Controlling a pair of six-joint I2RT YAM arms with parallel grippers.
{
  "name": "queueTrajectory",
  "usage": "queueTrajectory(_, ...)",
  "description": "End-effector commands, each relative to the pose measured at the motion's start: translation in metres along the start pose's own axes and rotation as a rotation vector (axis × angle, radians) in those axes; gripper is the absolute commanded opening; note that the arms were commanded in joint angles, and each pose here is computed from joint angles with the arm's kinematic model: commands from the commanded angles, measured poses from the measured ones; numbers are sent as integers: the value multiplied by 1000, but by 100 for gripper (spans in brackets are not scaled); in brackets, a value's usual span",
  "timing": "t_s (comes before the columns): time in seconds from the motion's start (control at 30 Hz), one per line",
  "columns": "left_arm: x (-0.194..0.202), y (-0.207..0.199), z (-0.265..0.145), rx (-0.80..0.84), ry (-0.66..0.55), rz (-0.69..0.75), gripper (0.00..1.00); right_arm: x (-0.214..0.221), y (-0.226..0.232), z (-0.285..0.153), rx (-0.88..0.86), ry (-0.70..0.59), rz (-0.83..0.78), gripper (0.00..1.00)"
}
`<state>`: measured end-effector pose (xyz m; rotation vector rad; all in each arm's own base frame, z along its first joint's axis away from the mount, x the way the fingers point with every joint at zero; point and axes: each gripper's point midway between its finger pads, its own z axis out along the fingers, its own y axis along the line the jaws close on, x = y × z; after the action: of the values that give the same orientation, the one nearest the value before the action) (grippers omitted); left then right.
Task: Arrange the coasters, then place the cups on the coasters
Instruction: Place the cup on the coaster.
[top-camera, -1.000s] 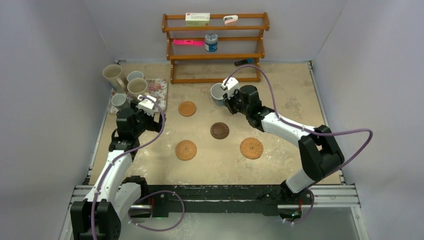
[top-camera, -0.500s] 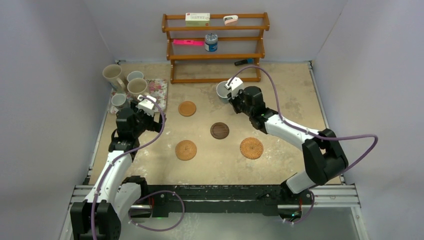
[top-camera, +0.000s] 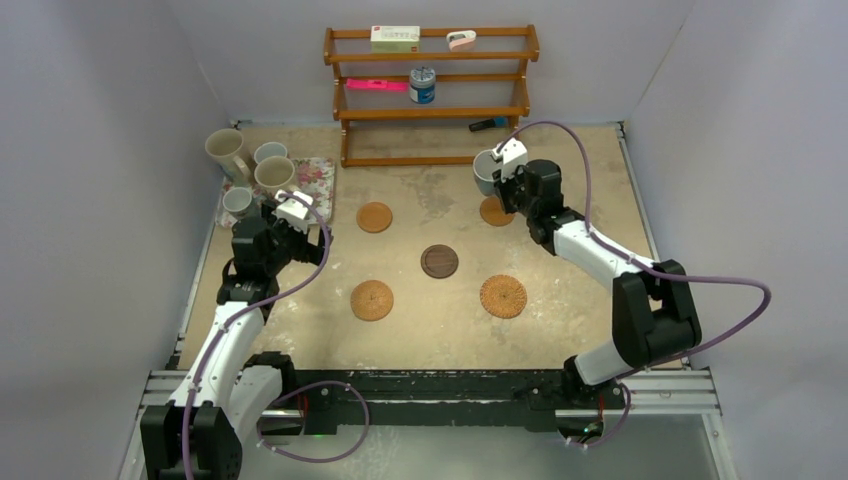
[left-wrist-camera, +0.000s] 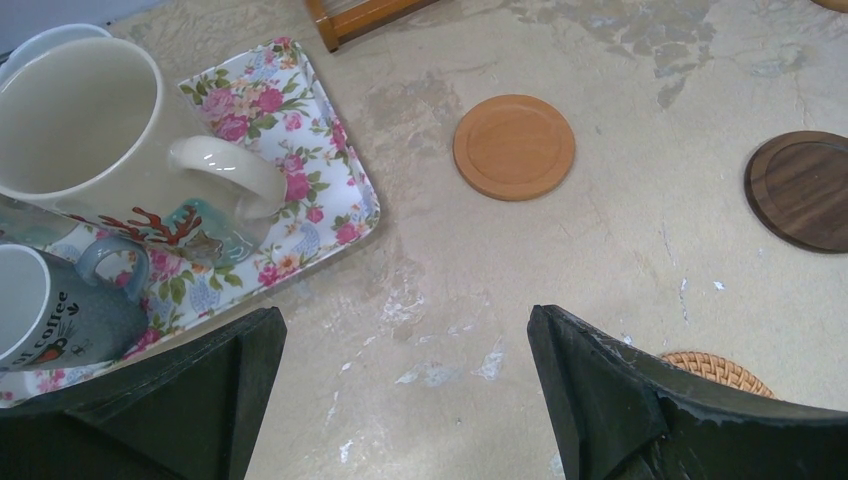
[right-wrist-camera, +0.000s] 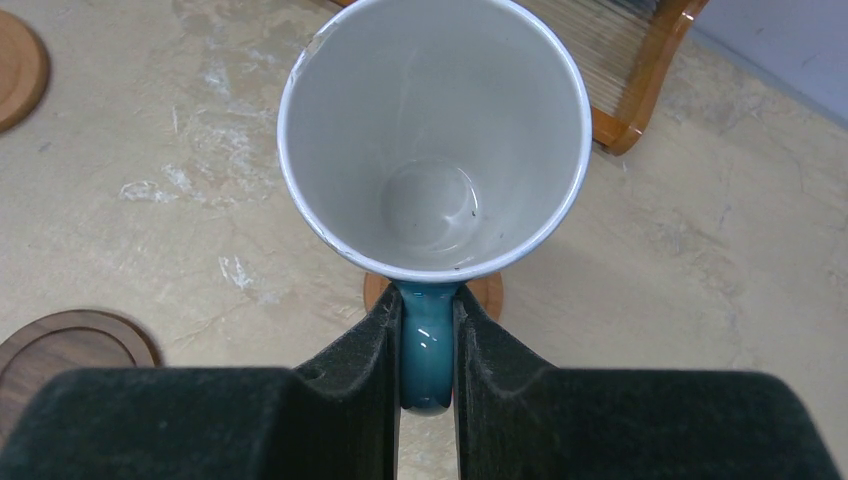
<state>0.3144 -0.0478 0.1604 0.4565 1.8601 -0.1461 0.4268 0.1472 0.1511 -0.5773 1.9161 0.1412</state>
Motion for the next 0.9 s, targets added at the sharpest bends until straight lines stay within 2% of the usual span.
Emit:
queueTrajectory(0.0, -5, -1, -1, 12, -34, 32, 100, -43, -12, -8, 2, -150, 20, 0)
queueTrajectory(0.33, -6, -2, -2, 15, -38, 34, 100, -39, -29, -14, 8, -179, 87, 0)
queueTrajectory(0.87, -5, -2, -2, 19, -37, 36, 100, -9, -33, 3, 6, -140, 141, 0)
